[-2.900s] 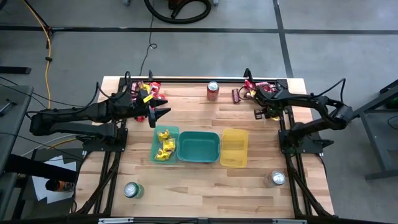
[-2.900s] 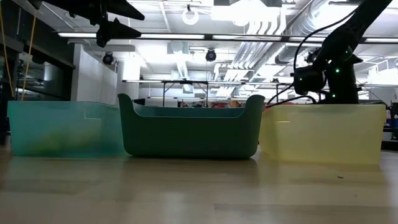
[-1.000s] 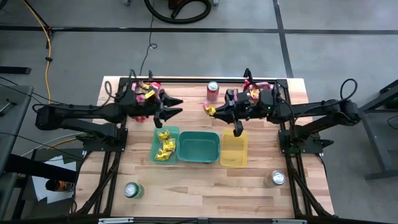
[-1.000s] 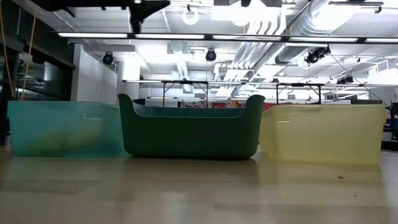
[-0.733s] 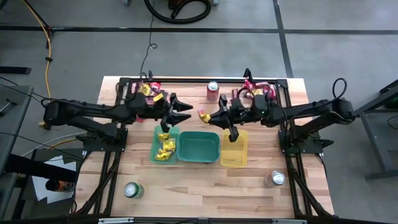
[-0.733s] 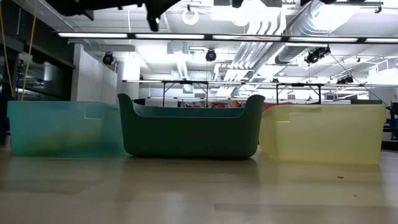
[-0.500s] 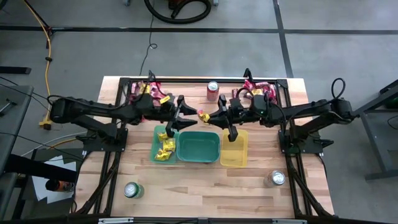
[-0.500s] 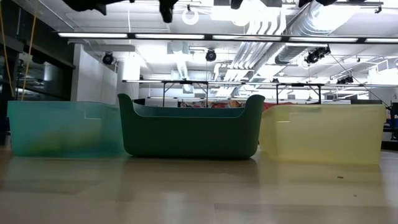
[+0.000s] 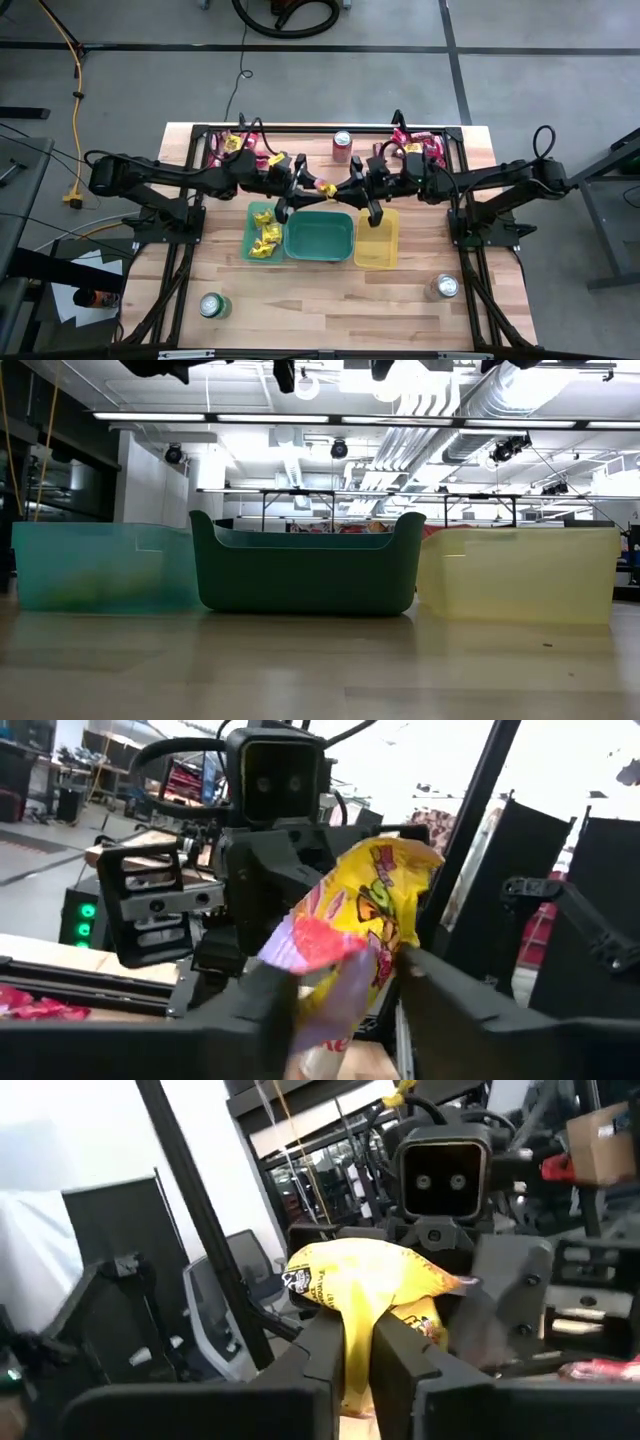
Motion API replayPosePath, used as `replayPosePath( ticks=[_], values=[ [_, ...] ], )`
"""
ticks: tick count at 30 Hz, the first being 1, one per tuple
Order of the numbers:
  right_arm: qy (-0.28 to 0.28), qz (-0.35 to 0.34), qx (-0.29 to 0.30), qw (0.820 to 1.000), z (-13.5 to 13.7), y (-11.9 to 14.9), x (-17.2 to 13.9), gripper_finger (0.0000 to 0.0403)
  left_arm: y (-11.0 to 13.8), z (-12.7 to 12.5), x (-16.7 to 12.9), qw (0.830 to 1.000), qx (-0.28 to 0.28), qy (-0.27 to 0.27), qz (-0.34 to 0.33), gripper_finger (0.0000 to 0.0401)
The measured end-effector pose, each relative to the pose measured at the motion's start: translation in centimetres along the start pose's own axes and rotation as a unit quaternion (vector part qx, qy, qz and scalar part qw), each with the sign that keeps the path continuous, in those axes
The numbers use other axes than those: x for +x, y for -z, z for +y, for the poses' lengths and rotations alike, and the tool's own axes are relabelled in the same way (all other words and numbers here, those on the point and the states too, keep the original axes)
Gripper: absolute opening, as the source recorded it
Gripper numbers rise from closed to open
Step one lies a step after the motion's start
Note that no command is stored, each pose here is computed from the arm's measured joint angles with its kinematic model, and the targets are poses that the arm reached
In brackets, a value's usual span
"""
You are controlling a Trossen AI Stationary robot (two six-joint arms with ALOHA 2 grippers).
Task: Sort candy
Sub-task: Put the yellow candy into the light green bin
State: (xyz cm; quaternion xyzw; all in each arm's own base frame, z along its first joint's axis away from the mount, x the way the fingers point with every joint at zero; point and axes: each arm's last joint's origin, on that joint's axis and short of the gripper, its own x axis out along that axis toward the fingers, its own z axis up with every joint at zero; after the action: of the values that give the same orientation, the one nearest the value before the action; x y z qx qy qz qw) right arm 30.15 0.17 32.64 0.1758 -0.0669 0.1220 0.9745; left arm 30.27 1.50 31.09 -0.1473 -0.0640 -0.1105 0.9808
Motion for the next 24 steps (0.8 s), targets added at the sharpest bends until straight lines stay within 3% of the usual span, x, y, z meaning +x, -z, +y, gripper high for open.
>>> replayPosePath(
  ticks=[3, 4, 8, 13, 18, 24],
  values=[
    [0.006, -0.003, 0.017, 1.000, 0.0, -0.1, -0.1, 0.0077, -0.2, 0.1, -0.1, 1.000, 0.014, 0.000, -0.001, 0.0035],
    [0.007, -0.004, 0.017, 1.000, 0.0, -0.2, -0.1, 0.0095, -0.2, 0.2, -0.2, 1.000, 0.014, -0.002, -0.002, 0.0019],
    [0.012, -0.001, 0.007, 1.000, 0.2, -0.9, -0.8, 0.0172, -0.6, 0.5, -0.7, 1.000, 0.008, -0.013, 0.012, 0.0010],
    [0.040, 0.004, -0.021, 0.999, 0.7, -3.1, -3.3, 0.0244, -1.4, 0.3, -3.0, 0.996, 0.005, -0.039, 0.080, 0.0003],
    [0.112, 0.015, -0.042, 0.993, 1.1, -4.5, -6.0, 0.0260, -2.7, -1.1, -7.1, 0.985, 0.002, -0.080, 0.153, 0.0002],
    [0.158, 0.008, -0.065, 0.985, 1.9, -5.5, -8.0, 0.0261, -2.1, -3.4, -12.0, 0.955, -0.053, -0.120, 0.267, 0.0001]
  ],
)
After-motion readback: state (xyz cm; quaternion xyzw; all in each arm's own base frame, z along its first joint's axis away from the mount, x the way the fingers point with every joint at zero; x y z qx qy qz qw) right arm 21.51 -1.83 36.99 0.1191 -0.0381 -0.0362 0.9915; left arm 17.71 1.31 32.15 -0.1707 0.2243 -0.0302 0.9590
